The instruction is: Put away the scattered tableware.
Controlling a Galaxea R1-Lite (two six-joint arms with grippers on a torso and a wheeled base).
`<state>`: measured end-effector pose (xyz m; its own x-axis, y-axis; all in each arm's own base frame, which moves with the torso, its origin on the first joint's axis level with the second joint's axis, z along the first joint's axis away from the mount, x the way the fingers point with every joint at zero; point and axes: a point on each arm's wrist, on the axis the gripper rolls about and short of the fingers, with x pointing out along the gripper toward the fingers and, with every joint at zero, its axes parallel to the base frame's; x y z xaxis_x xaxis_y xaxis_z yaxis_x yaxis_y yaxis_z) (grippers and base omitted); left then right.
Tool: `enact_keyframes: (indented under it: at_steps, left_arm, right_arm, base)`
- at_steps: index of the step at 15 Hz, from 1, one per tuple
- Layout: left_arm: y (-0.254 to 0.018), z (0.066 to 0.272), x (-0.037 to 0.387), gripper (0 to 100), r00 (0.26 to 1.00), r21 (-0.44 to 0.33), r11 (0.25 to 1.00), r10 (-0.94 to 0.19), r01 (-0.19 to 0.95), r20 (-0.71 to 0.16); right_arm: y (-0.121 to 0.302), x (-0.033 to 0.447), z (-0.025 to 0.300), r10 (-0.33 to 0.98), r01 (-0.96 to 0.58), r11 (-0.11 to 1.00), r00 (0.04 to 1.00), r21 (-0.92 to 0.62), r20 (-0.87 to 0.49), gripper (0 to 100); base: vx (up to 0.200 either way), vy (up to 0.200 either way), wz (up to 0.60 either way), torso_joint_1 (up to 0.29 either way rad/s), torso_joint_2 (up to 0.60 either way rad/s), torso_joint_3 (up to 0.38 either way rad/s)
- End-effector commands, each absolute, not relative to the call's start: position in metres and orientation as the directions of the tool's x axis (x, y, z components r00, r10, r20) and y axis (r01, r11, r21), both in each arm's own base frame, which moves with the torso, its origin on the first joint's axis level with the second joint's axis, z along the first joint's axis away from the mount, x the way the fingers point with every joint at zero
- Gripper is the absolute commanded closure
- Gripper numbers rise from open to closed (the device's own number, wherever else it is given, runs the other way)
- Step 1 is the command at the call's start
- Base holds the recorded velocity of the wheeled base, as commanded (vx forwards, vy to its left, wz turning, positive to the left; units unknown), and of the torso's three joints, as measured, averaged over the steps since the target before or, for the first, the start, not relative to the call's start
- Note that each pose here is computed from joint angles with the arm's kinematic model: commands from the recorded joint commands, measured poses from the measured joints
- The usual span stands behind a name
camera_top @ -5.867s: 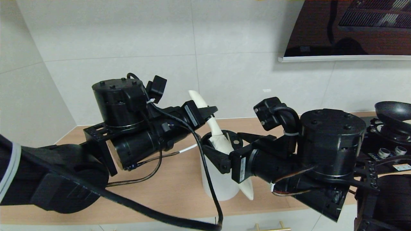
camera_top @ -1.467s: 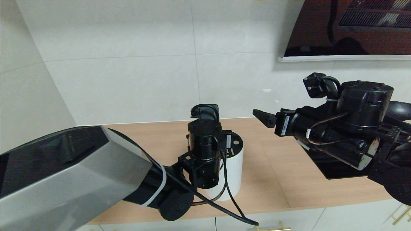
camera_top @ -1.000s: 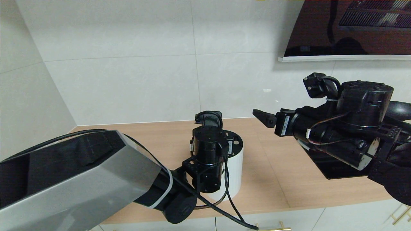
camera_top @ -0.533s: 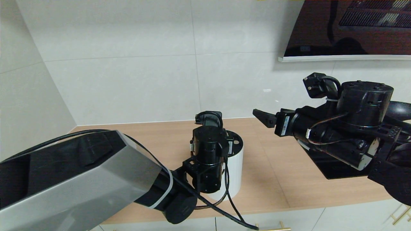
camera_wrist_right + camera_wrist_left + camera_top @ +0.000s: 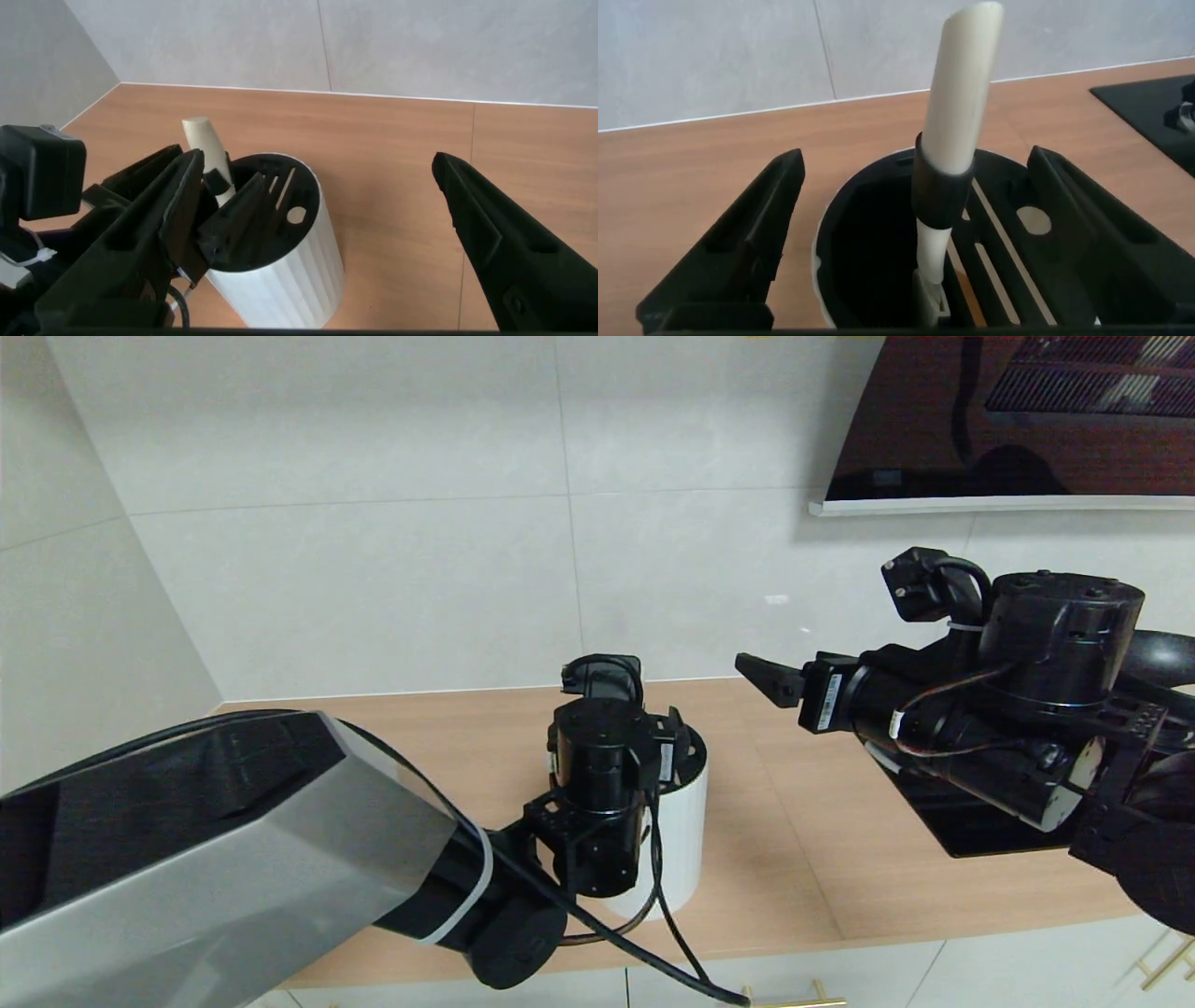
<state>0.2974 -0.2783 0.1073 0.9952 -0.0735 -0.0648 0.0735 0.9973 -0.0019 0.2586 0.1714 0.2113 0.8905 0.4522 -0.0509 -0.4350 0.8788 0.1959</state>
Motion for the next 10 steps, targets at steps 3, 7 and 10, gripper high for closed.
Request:
enact_keyframes:
  at_steps: [3,7,10]
  left_arm:
    - [-0.243,0.182,0.254,0,0.982,-0.098,0.978,-0.177,0.182,0.059]
    - [-0.196,0.225,0.205,0,0.935,-0.089,0.936,-0.328,0.341,0.133]
    - [-0.134,0.274,0.169,0,0.931,-0.12,0.946,-0.266,0.302,0.251]
  right_arm:
    - [0.168,0.254,0.221,0.452,-0.44,0.876,0.892,0.199,-0.018,0]
    - [0.16,0.243,0.239,0.444,-0.442,0.873,0.895,0.205,0.041,0]
    - [0.125,0.205,0.267,0.354,-0.378,0.905,0.923,0.196,0.15,0]
  base:
    - [0.0,0.0,0.0,0.0,0.0,0.0]
    - [0.0,0.0,0.0,0.0,0.0,0.0]
    - [0.0,0.0,0.0,0.0,0.0,0.0]
